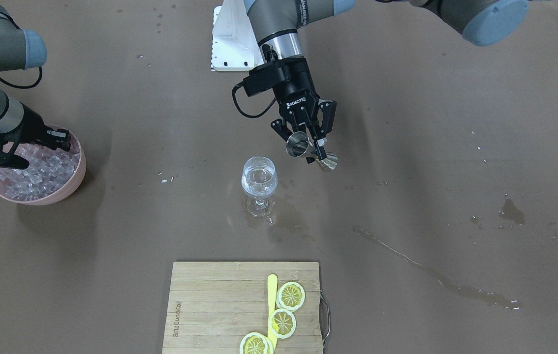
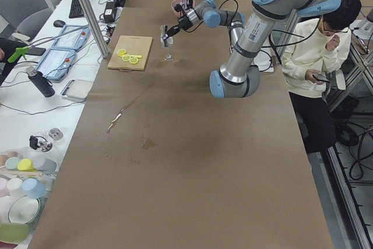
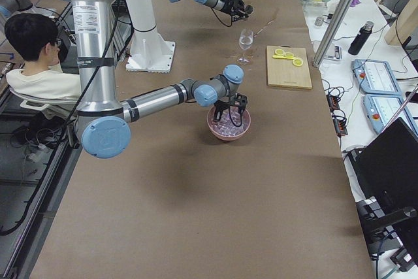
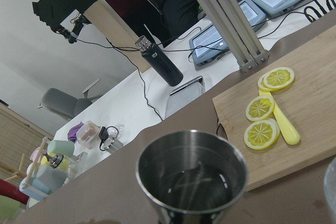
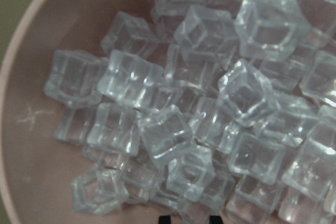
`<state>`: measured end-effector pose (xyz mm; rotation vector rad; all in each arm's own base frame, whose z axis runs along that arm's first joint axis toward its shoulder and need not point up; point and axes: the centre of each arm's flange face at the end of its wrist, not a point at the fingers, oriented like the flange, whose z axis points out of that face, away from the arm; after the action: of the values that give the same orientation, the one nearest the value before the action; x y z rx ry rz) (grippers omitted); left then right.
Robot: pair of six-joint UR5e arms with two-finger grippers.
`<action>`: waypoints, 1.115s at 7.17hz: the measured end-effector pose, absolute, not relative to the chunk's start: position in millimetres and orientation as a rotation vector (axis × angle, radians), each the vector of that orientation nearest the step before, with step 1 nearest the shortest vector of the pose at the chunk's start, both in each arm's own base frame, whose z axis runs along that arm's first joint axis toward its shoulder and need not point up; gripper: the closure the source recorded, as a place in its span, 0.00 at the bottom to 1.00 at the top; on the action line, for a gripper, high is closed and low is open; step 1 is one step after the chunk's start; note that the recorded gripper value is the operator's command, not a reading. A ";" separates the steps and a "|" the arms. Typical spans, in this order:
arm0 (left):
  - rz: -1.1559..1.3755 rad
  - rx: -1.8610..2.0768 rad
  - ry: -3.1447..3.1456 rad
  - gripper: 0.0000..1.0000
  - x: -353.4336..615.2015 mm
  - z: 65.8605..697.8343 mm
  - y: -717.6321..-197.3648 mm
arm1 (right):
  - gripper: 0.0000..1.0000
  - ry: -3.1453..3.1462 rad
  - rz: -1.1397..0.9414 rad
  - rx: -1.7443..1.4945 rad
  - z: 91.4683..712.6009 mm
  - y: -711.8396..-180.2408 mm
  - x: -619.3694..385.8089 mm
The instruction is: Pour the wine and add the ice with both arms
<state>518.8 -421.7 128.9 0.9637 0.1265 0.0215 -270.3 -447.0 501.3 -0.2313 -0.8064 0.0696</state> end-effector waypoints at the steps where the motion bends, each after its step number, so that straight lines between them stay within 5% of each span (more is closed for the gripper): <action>1: 0.038 0.953 0.097 1.00 520.9 128.5 -422.2 | 0.65 -0.817 0.085 -0.239 495.5 -450.9 -262.2; 2: 0.052 0.941 0.071 1.00 524.2 121.1 -422.8 | 0.65 -0.821 0.101 -0.244 486.0 -453.3 -253.3; 4: 0.067 0.938 0.020 1.00 537.7 104.8 -428.7 | 0.43 -0.815 0.114 -0.249 474.8 -454.6 -245.8; 8: 0.118 0.906 -0.088 1.00 568.1 102.8 -438.8 | 0.43 -0.790 0.103 -0.261 486.5 -452.7 -256.2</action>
<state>568.1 -438.8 102.8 0.9061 -0.0879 0.1178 -256.2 -452.7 486.5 -0.2611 -0.7904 0.1030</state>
